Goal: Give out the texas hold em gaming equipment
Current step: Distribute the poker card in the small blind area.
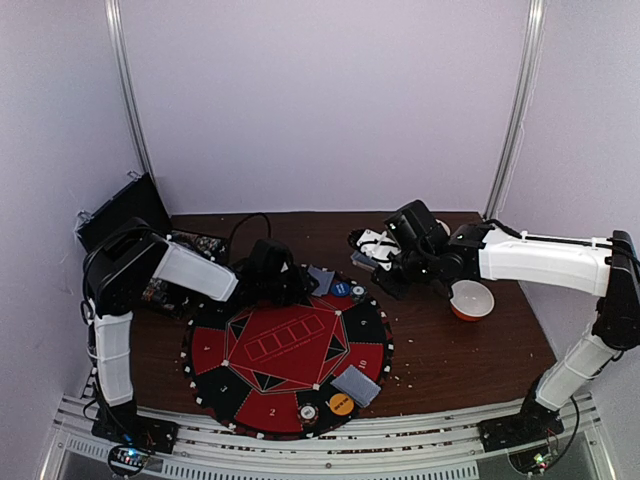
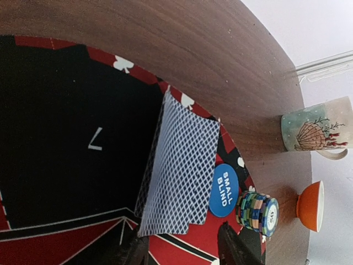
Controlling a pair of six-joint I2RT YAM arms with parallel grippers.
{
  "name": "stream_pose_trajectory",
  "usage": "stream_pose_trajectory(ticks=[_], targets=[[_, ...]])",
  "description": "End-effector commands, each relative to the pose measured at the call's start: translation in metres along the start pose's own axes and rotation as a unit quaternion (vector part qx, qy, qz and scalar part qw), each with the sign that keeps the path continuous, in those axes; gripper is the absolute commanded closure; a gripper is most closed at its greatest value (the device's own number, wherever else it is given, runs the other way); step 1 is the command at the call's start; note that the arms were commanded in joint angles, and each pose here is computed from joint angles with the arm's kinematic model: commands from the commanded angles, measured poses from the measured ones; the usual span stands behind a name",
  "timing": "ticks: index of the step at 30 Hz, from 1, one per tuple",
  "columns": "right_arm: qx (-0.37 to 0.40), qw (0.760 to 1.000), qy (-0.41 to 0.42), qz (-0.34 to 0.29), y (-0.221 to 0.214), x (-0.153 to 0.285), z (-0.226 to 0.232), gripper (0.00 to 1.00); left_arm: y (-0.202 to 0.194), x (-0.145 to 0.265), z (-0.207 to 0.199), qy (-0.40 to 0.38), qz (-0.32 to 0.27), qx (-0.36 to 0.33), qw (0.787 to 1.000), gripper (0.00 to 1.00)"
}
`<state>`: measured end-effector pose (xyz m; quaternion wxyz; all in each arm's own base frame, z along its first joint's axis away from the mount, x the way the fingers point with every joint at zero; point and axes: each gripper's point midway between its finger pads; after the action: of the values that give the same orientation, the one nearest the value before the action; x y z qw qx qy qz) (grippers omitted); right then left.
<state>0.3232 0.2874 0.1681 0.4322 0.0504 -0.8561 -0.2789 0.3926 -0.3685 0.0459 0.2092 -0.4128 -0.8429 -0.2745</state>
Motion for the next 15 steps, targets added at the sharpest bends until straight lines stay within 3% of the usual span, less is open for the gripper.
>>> stream_pose_trajectory(ticks=[1, 9, 15], targets=[[-0.004, 1.0, -0.015, -0.009, 0.005, 0.014, -0.011, 0.72, -0.001, 0.016, -0.02, -0.025, 0.01, -0.019, 0.999, 0.54], [-0.004, 1.0, -0.016, -0.009, 0.005, 0.018, -0.012, 0.72, 0.022, 0.044, -0.027, -0.013, -0.029, -0.059, 0.998, 0.5], [-0.003, 1.0, -0.017, -0.008, 0.004, 0.02, -0.013, 0.72, 0.013, 0.047, -0.013, -0.01, 0.007, -0.062, 0.998, 0.38]])
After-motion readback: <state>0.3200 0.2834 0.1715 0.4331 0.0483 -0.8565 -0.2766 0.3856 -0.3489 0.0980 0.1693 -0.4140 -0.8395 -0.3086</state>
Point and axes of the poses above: each gripper's point midway between its finger pads, its own x axis back along the fingers, its own z axis along the line the jaws close on, y = z × x, and after that the axes turned 12 degrees about x, right-handed
